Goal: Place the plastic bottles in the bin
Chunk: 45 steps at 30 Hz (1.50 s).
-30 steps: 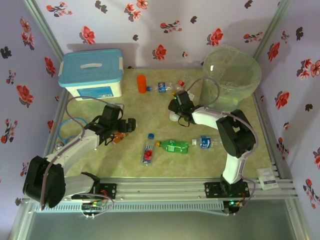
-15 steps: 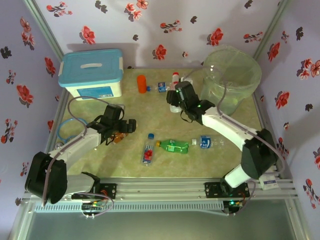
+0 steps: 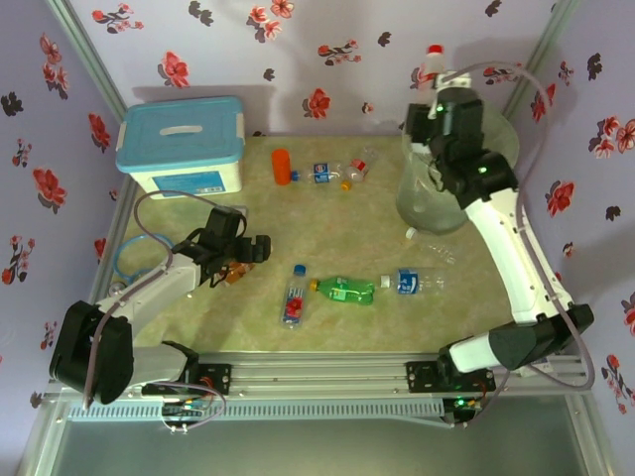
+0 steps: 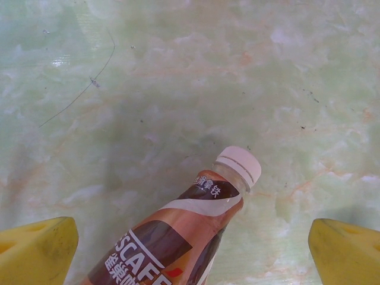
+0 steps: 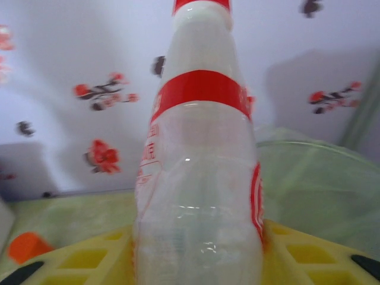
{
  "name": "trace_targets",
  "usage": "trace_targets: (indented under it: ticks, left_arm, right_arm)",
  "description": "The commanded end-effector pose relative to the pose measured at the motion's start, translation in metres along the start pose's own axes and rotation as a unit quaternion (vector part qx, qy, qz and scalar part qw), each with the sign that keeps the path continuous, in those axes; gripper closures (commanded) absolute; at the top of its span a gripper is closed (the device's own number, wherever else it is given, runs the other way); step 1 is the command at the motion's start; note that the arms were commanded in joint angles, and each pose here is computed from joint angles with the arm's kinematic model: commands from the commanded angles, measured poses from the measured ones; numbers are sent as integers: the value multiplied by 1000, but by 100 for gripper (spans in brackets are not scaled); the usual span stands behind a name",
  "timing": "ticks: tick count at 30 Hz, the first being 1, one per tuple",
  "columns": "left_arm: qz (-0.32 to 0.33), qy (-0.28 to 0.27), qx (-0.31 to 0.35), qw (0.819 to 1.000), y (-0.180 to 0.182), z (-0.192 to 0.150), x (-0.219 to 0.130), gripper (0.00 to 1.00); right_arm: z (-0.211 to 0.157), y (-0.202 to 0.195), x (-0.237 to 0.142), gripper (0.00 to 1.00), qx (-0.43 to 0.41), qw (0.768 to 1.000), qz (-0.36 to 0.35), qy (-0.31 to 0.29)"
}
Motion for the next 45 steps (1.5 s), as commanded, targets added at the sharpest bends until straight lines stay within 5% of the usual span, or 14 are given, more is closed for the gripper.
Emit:
trace_targets:
  ticks: [1, 7, 18, 23, 28, 33, 41, 45]
  left_arm:
    - [3, -12, -12, 1000, 2, 7, -2, 0]
    - [3, -12, -14, 1000, 2, 6, -2, 0]
    - [2, -4, -16, 1000, 1, 8, 4, 0]
    - [2, -1, -15, 1000, 1, 6, 6, 0]
    - [3, 2, -14, 1000, 0, 8, 8, 0]
    - [-2, 2, -12, 1000, -2, 13, 11, 0]
    - [-4, 6, -11, 1000, -3, 15, 13, 0]
    - [-4, 7, -11, 1000, -4, 15, 13, 0]
  right_arm:
    - [-6, -34, 22, 53, -14, 998, -38, 54]
    - [-6, -90, 54, 53, 70, 990, -54, 110]
    - [-31, -128, 100, 51, 150, 968, -61, 193]
    - [-36, -136, 105, 26, 129, 964, -100, 209]
    - [-34, -138, 98, 23, 110, 966, -116, 201]
    - [-35, -139, 99, 30, 98, 968, -122, 198]
    - [-46, -132, 133, 55, 81, 971, -106, 200]
    - [-53, -123, 147, 58, 77, 969, -96, 215]
Point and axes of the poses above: each hand's point on the last joint's axis, 136 mm out from that joint toward the fingers, its own x axis out along the fingers, its own y axis along the line the jaws close on, z = x × y, the point moved 7 cm from there along -x, back along the fingers, and after that the axes turned 7 degrees about x, right-handed, at the moved point
